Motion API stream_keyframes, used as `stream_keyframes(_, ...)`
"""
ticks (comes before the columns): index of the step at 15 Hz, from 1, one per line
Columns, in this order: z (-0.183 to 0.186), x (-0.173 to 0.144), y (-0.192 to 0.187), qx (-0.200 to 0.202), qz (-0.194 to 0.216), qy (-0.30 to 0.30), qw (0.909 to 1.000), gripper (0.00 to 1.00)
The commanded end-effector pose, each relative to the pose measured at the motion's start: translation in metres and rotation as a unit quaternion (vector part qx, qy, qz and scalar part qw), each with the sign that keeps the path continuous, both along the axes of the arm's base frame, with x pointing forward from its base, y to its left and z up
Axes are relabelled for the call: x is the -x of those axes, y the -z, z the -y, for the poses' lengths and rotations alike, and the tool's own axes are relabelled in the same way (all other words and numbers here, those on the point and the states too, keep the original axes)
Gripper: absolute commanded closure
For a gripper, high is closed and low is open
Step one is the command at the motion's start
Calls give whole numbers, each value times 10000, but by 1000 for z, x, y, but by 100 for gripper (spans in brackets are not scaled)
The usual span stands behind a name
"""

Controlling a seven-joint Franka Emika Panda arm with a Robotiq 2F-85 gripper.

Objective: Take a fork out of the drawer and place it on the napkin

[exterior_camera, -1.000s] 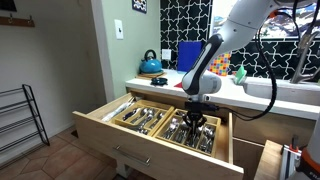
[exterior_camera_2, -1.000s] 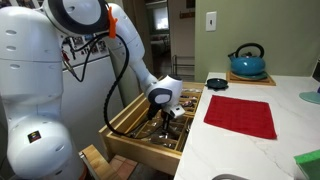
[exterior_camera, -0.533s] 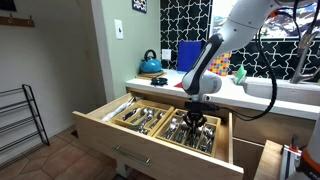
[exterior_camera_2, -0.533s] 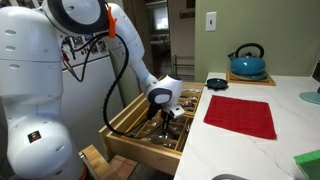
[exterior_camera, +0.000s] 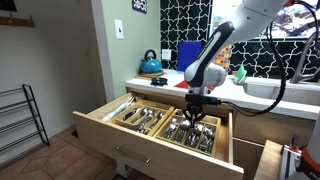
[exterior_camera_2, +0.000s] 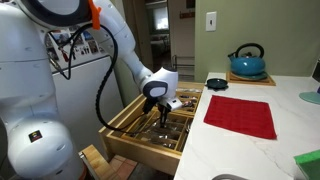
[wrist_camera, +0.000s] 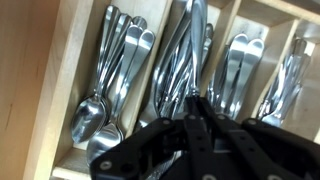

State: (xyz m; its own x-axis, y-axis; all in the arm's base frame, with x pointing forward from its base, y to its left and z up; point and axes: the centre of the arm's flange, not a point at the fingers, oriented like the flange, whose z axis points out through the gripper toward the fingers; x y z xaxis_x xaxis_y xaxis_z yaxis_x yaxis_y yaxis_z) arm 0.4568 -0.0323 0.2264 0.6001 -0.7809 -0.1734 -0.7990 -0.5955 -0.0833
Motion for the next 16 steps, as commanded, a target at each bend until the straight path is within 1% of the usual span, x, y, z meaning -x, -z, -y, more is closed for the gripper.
stream_keyframes(1,0,15,-44,66,261,-47,9996,98)
stream_keyframes(5,15,4,-102,148,686,-29,9975,98)
stream_keyframes(8,32,-9,-153,176,1117,146,9935,98)
stream_keyframes(9,42,-16,-171,212,1303,301,9908,98)
stream_keyframes(10,51,-21,-187,131,1404,383,9893,98)
stream_keyframes(12,71,-32,-215,256,1768,696,9814,98)
stream_keyframes(13,82,-38,-225,400,2032,888,9743,98)
stream_keyframes(14,91,-42,-235,452,2161,1021,9700,98)
stream_keyframes(15,79,-33,-223,292,2026,763,9758,92)
stream_keyframes(16,87,-36,-233,325,2132,859,9727,92)
